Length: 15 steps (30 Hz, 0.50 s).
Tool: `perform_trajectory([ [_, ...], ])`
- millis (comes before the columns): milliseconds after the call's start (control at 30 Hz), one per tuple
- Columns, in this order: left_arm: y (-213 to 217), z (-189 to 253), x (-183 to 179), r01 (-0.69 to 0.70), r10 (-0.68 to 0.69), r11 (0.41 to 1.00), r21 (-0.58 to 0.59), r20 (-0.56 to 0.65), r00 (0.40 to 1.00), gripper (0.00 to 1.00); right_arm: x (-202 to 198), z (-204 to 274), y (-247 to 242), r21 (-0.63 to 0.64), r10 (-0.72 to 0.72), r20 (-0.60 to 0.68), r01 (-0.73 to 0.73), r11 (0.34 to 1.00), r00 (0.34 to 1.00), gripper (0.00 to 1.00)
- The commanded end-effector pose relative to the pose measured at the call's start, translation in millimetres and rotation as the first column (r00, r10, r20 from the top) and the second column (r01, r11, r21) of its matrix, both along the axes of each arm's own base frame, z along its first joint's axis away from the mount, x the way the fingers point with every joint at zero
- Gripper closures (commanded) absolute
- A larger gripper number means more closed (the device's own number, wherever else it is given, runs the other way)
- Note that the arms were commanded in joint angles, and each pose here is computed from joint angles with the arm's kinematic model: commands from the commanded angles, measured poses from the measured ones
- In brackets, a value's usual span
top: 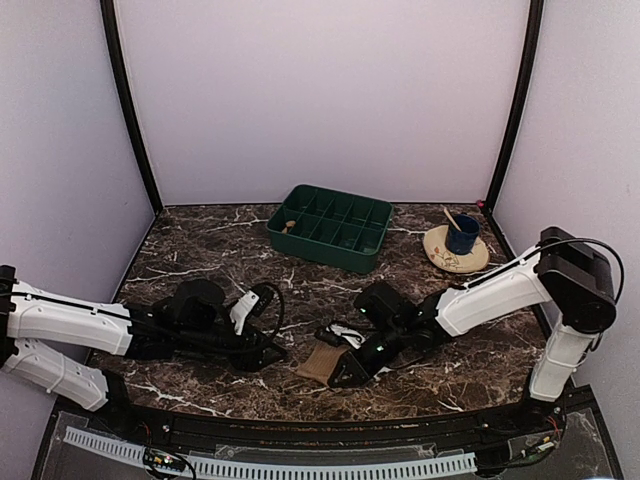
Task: Roll the socks
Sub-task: Roll the sock at the center of the board.
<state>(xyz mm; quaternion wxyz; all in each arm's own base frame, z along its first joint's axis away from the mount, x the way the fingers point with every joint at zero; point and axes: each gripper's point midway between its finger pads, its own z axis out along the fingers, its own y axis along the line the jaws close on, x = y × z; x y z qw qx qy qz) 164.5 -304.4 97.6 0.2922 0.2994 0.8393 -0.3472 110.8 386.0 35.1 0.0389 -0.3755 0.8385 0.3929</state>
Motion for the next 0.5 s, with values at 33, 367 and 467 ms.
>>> perform_trajectory([
  [33,-15,11,-6,0.107,-0.107,0.994,-0.033,0.029,0.994,0.46,-4,29,8,0.133,0.013,-0.142,0.006,0.991,0.99,0.96],
  [367,-33,11,-12,0.194,-0.192,0.981,-0.02,0.074,0.979,0.49,1,16,-4,0.092,-0.058,-0.314,0.091,0.992,0.948,0.95],
  [467,-41,15,-17,0.231,-0.227,0.973,-0.017,0.117,0.967,0.5,1,11,-8,0.073,-0.069,-0.347,0.1,0.992,0.935,0.95],
])
